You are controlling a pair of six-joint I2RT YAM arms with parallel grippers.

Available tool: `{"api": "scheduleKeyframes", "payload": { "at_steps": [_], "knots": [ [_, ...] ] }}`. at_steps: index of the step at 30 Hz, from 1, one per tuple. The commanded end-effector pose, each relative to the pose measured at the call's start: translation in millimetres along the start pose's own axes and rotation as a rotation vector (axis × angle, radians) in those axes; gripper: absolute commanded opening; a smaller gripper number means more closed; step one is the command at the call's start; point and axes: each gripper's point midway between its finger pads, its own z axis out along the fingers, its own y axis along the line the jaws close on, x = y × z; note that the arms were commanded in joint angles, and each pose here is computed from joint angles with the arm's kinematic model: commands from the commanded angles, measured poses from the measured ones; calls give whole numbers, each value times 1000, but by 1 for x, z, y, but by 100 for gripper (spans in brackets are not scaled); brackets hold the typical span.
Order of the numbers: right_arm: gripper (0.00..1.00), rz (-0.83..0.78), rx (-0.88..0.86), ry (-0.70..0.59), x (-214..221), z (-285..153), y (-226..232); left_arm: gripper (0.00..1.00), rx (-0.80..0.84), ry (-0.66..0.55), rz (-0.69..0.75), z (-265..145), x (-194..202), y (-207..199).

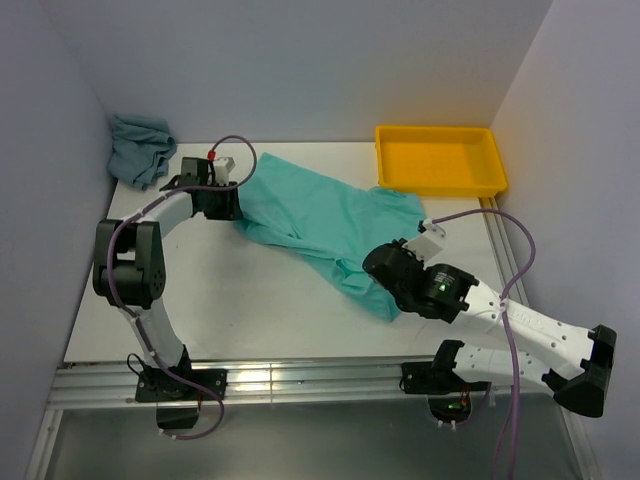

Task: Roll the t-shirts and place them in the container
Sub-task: Flatten the tshirt

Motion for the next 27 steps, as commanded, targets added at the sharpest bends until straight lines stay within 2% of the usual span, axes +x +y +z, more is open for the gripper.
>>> {"api": "scheduleKeyframes", "payload": {
  "at_steps": [1, 5, 10, 22, 27],
  "knots": [
    [0, -16, 25, -50, -12, 6, -7, 48, 11, -11, 54, -24, 6, -9],
    [0, -20, 20, -52, -15, 8, -4, 48, -8, 4, 98, -34, 24, -7],
    [0, -30, 20, -52, -17, 8, 0, 51, -28, 31, 83, -26, 35, 0],
    [0, -23, 12, -64, -25, 4, 1, 56, -27, 39, 31, 12, 23, 0],
    [0, -23, 12, -64, -26, 3, 0, 55, -37, 38, 32, 22, 20, -1]
  ]
}}
